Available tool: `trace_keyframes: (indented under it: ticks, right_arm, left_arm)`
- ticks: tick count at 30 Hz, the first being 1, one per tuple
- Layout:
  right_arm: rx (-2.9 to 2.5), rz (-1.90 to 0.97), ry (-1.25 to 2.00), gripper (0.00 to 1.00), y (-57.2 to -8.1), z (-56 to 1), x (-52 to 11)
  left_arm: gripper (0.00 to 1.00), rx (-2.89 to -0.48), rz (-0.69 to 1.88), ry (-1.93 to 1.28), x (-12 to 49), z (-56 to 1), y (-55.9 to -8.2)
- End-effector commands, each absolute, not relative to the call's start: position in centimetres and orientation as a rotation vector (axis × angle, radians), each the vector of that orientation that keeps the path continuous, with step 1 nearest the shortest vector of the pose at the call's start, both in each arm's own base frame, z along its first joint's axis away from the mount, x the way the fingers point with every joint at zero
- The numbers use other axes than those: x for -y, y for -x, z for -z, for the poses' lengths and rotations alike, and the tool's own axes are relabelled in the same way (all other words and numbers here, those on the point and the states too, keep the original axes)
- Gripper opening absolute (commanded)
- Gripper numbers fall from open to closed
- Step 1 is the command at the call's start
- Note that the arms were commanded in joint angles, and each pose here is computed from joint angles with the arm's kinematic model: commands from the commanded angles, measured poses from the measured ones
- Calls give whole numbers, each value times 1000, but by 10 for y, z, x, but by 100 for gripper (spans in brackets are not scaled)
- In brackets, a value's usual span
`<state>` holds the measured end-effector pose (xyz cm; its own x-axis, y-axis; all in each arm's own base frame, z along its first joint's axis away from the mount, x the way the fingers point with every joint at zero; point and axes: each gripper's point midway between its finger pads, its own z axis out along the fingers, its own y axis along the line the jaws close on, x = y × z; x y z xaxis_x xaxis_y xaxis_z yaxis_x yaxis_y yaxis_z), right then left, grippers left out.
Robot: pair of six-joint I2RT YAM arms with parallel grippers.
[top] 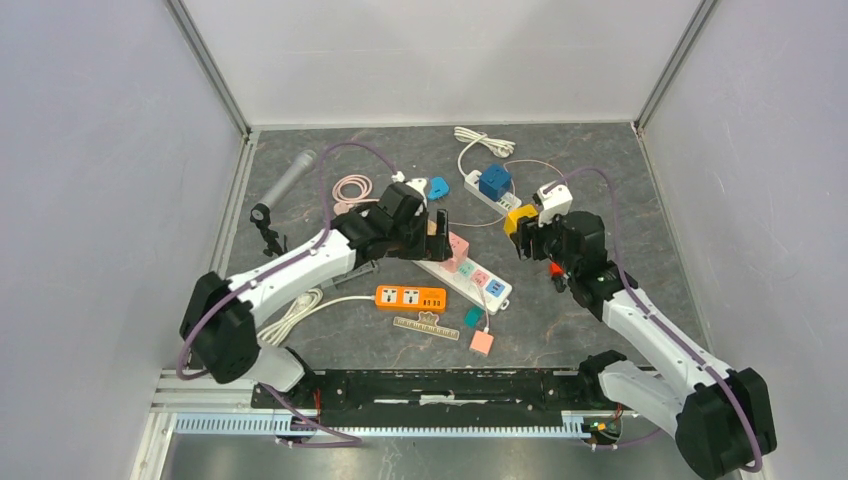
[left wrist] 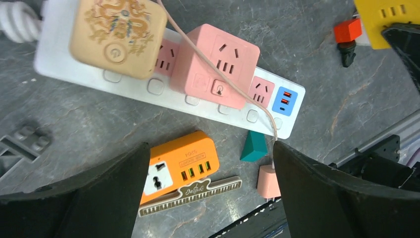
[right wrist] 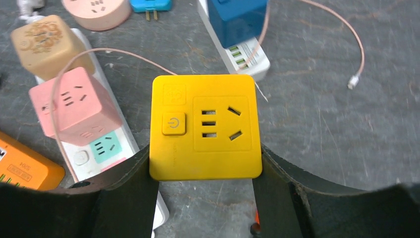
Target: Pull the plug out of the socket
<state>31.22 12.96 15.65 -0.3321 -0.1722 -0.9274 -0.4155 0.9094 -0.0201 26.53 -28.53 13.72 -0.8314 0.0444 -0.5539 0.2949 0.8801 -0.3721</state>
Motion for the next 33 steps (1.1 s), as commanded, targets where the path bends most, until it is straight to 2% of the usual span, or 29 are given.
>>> trace_keyframes:
  ticks: [1, 10, 13, 14, 22, 25, 27, 30, 33]
  right_arm:
    - [-2016, -214, 182, 0, -307, -144, -105]
    - [-2217, -420, 52, 2, -280, -91, -119]
    - [-2246, -474, 29, 7, -275, -79, -122]
    - [-2253, -495, 28, 11, -272, -75, -123]
    - [-2284, -411, -27, 65, -266, -62, -105]
    - [-2256, -333, -20, 84, -271, -71, -93]
    - [-2214, -287, -30, 91, -276, -82, -86]
    - [-2165, -272, 15, 98, -282, -98, -86]
    - [-2134, -276, 87, 98, -285, -108, -89]
  left_arm:
    - [100, -2420, 566, -205, 264, -170, -262]
    - [100, -2311, 463, -125, 213, -193, -246]
    - [100, -2293, 448, -134, 206, -196, -244]
    - [100, -2288, 440, -130, 204, -197, -244]
    - [100, -2225, 384, -12, 183, -202, -250]
    - [100, -2230, 499, -50, 200, -196, -246]
    - [100, -2242, 579, -59, 213, -191, -244]
    - [100, -2275, 599, -38, 221, -184, -247]
    - [100, -2270, 576, -6, 220, -181, -254]
